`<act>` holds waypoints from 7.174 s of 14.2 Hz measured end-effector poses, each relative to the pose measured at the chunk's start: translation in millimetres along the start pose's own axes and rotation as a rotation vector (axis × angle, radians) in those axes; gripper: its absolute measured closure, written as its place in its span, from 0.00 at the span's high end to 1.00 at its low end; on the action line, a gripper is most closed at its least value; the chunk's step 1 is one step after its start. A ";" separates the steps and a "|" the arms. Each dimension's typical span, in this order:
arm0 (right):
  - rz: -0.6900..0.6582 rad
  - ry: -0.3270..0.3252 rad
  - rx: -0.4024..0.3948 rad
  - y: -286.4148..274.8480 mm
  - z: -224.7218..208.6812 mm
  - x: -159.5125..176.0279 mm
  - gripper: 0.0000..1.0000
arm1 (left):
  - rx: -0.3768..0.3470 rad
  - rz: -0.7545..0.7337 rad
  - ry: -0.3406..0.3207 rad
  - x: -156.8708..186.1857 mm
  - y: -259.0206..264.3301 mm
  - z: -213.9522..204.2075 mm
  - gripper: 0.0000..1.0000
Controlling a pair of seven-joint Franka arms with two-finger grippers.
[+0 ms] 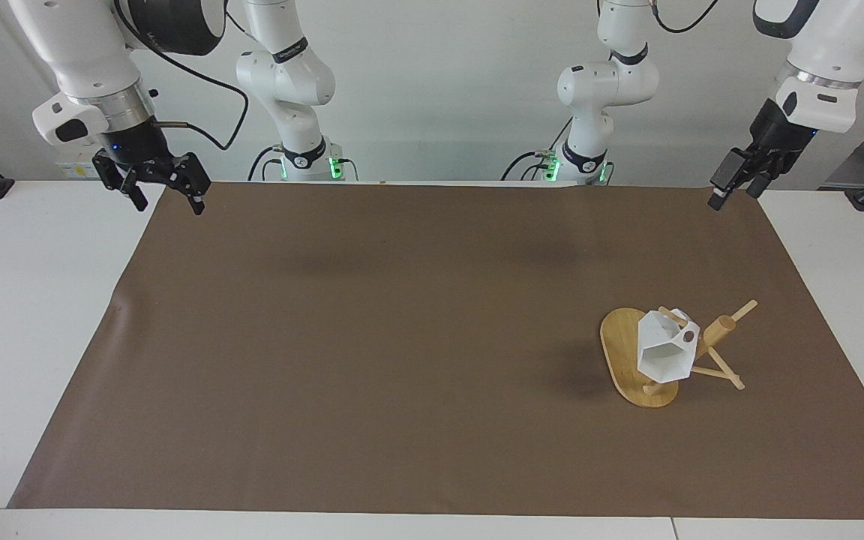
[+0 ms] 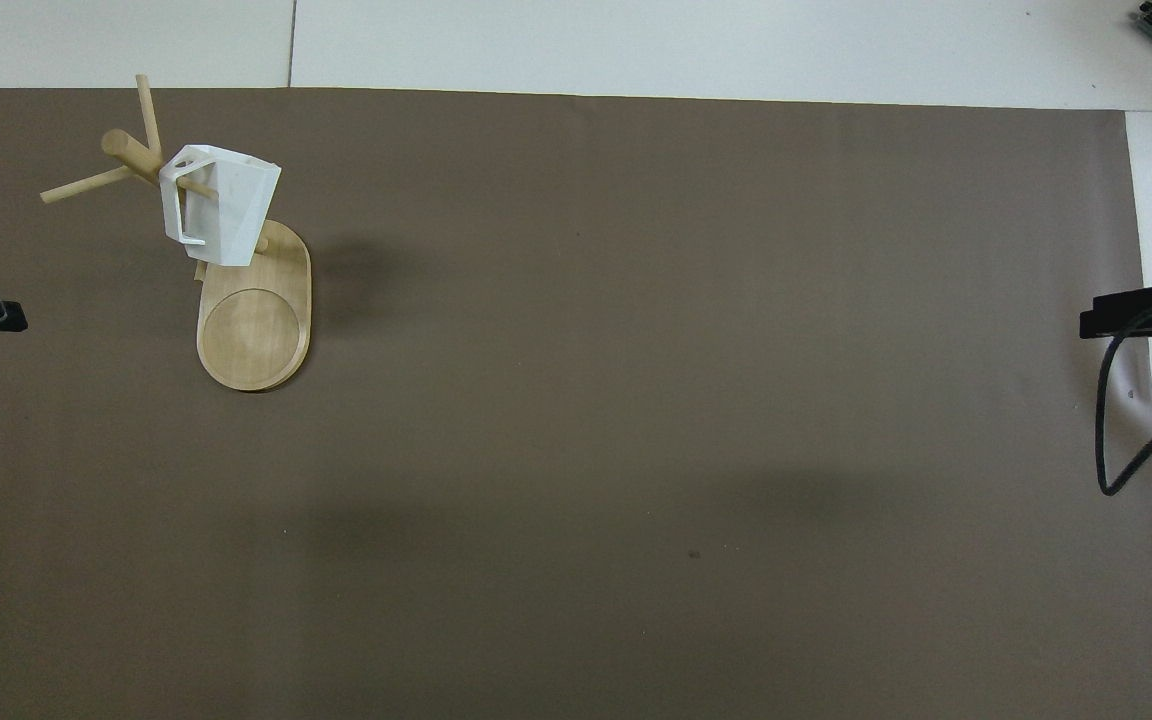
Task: Hang cup on rack
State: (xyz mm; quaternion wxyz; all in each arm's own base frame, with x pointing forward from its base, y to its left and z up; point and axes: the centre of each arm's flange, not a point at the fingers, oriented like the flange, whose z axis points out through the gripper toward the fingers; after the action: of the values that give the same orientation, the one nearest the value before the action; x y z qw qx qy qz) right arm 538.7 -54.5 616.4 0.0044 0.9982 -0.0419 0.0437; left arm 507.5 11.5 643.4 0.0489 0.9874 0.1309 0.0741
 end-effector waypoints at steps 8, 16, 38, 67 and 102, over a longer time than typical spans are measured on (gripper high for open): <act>0.000 0.000 0.000 0.0 0.0 0.0 1.00 | 0.108 0.267 -0.063 -15.9 19.3 -29.9 1.00; 0.000 0.000 0.000 0.0 0.0 0.0 1.00 | 0.103 0.318 -0.115 16.3 52.1 5.6 1.00; 0.000 0.000 0.000 0.0 0.0 0.0 1.00 | 0.090 0.310 -0.122 -2.7 43.6 3.3 1.00; 0.000 0.000 0.000 0.0 0.0 0.0 1.00 | 0.091 0.311 -0.137 -8.6 42.8 -1.3 1.00; -0.081 0.001 0.008 -45.0 -0.4 -1.1 1.00 | 0.092 0.289 -0.148 -7.5 31.1 -2.3 1.00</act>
State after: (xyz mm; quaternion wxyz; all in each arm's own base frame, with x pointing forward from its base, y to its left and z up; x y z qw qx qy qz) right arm 541.3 -9.6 616.5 0.0022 0.9990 -0.0014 0.0439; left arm 507.8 -20.3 648.3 0.0018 0.9999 -0.0131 0.0014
